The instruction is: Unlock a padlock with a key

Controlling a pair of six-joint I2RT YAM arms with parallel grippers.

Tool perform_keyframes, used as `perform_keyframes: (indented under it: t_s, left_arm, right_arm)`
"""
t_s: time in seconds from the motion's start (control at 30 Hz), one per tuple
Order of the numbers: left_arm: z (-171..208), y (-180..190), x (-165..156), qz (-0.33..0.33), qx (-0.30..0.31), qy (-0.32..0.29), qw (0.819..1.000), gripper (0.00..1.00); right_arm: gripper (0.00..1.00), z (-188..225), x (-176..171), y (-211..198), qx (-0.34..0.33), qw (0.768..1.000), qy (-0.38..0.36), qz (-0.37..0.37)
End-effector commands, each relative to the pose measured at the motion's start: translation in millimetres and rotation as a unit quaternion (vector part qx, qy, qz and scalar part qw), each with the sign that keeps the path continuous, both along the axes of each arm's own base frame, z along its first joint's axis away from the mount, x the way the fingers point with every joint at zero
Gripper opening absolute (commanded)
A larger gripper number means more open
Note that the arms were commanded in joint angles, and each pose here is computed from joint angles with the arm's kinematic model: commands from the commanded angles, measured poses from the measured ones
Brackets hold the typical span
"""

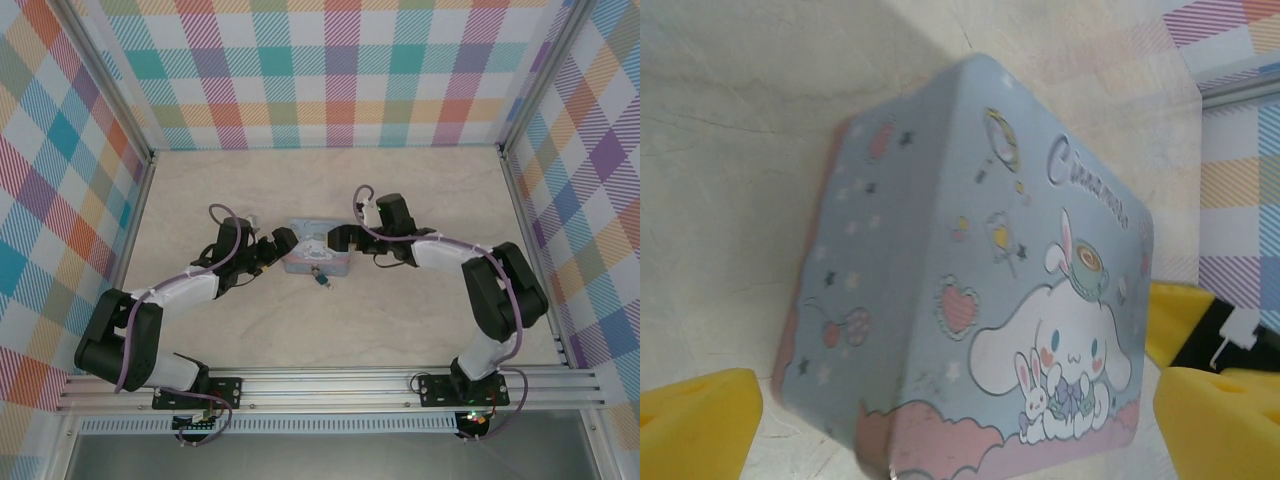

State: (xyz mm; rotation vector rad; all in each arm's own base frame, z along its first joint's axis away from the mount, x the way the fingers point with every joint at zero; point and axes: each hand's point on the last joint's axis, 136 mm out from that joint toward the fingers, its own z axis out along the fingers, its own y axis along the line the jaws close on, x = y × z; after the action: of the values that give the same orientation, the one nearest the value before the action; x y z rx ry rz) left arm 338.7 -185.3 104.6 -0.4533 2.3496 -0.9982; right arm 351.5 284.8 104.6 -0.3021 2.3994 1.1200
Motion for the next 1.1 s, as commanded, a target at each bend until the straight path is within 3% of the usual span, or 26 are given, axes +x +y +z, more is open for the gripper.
perform_keyframes:
  t_s: [0.0, 0.17, 0.33, 0.53, 0.67, 0.73, 0.87, 1.07]
  left_arm:
    - [26, 6, 4, -0.001, 0.015, -0.040, 0.999, 1.00]
    - [40, 22, -7, 0.012, 0.053, -0.050, 0.997, 1.00]
    - [60, 23, -11, 0.008, 0.053, -0.066, 0.996, 1.00]
    - [67, 28, 11, 0.011, 0.050, -0.048, 0.998, 1.00]
    - [67, 34, 39, 0.002, 0.059, -0.061, 0.996, 1.00]
    - [64, 35, 54, -0.009, 0.063, -0.073, 0.995, 1.00]
    - [48, 31, 74, -0.032, 0.045, -0.071, 0.996, 1.00]
    - [22, 15, 94, -0.067, 0.025, -0.056, 0.996, 1.00]
  right_arm:
    - [1.00, 15, 12, 20, 0.034, 0.998, -0.024, 0.046]
    - [1.00, 20, 36, 37, 0.055, 0.994, -0.064, 0.066]
    - [1.00, 33, 47, 18, 0.001, 0.989, -0.143, 0.034]
    - [0.99, 35, -7, -8, -0.021, 0.983, -0.175, 0.057]
    - [0.94, 17, -56, -4, -0.017, 0.982, -0.158, 0.101]
    - [0.87, 5, -76, 3, -0.010, 0.980, -0.149, 0.131]
    - [0.72, -14, -86, 17, -0.016, 0.976, -0.140, 0.165]
    - [0.68, -29, -75, 31, -0.030, 0.970, -0.171, 0.171]
